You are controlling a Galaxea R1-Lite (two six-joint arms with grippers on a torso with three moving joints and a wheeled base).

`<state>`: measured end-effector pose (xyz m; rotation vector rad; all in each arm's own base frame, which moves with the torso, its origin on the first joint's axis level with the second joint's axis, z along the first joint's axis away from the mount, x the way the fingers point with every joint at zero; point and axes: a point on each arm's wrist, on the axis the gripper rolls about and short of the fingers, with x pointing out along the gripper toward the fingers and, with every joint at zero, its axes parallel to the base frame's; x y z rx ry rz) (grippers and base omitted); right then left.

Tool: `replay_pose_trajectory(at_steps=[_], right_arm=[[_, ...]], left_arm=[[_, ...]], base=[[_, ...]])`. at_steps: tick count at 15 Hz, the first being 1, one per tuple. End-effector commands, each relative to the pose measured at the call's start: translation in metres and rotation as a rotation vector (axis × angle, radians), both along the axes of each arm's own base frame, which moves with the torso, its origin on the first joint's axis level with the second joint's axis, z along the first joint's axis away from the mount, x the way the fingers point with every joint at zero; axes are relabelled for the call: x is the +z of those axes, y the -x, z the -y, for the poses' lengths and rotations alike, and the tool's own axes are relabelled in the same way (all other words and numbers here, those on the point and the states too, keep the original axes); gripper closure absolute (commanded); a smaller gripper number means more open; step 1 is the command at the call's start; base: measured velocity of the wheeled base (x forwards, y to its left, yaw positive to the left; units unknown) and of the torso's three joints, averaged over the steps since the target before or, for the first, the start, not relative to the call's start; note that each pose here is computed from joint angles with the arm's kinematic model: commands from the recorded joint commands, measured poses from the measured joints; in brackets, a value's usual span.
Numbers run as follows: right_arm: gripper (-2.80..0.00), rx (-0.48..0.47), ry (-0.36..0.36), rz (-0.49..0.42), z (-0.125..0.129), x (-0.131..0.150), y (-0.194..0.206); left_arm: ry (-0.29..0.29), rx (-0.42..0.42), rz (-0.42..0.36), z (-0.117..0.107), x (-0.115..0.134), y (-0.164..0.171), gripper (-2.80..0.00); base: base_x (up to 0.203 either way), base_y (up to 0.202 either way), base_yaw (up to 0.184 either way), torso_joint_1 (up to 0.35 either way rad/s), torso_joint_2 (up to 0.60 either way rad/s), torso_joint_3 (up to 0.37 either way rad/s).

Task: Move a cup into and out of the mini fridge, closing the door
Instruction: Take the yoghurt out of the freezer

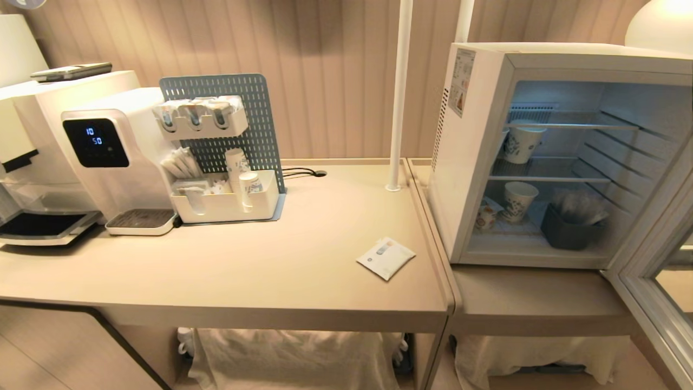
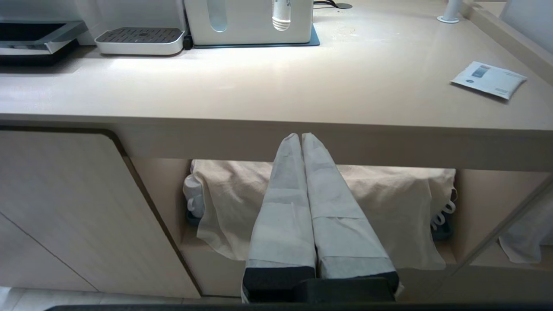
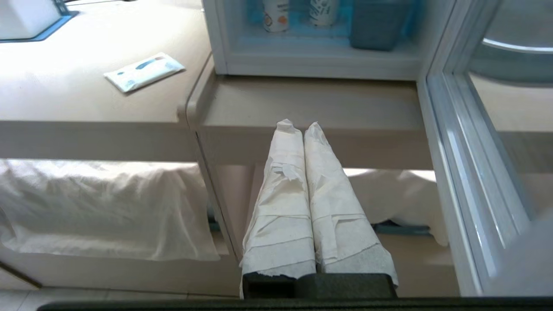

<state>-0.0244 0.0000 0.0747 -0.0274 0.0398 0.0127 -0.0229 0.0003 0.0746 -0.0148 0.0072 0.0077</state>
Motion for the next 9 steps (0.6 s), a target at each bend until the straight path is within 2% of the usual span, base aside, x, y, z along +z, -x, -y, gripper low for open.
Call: replay_pose_trajectory(at_steps=[1,3,4,5,7,9], right_arm=[[0.0,0.002,0.002,-0.003,0.0,-0.001,0.0],[0.0,-0.001,-0.014,0.052,0.0,0.014,0.003],[0.0,-0.001,-0.024,0.099,0.0,0.032,0.008],[0.0,0.0,-0.029,0.104,0.0,0.049,0.01],[0.0,0.004,-0.034,0.008,0.0,0.079,-0.007],[0.0,0.022,-0.036,-0.176,-0.001,0.099,-0.047]], left_arm=[[0.004,0.0,-0.003,0.0,0.0,0.0,0.0],[0.004,0.0,-0.003,0.0,0.0,0.0,0.0],[0.003,0.0,-0.003,0.0,0.0,0.0,0.0],[0.003,0.0,-0.003,0.0,0.0,0.0,0.0],[0.004,0.0,-0.003,0.0,0.0,0.0,0.0],[0.004,0.0,-0.003,0.0,0.0,0.0,0.0]], base=[[0.194,0.0,0.0,0.002,0.0,0.004],[0.136,0.0,0.004,0.002,0.01,0.004],[0.0,0.0,0.0,0.0,0.0,0.0],[0.0,0.0,0.0,0.0,0.0,0.0],[0.0,0.0,0.0,0.0,0.0,0.0],[0.0,0.0,0.0,0.0,0.0,0.0]])
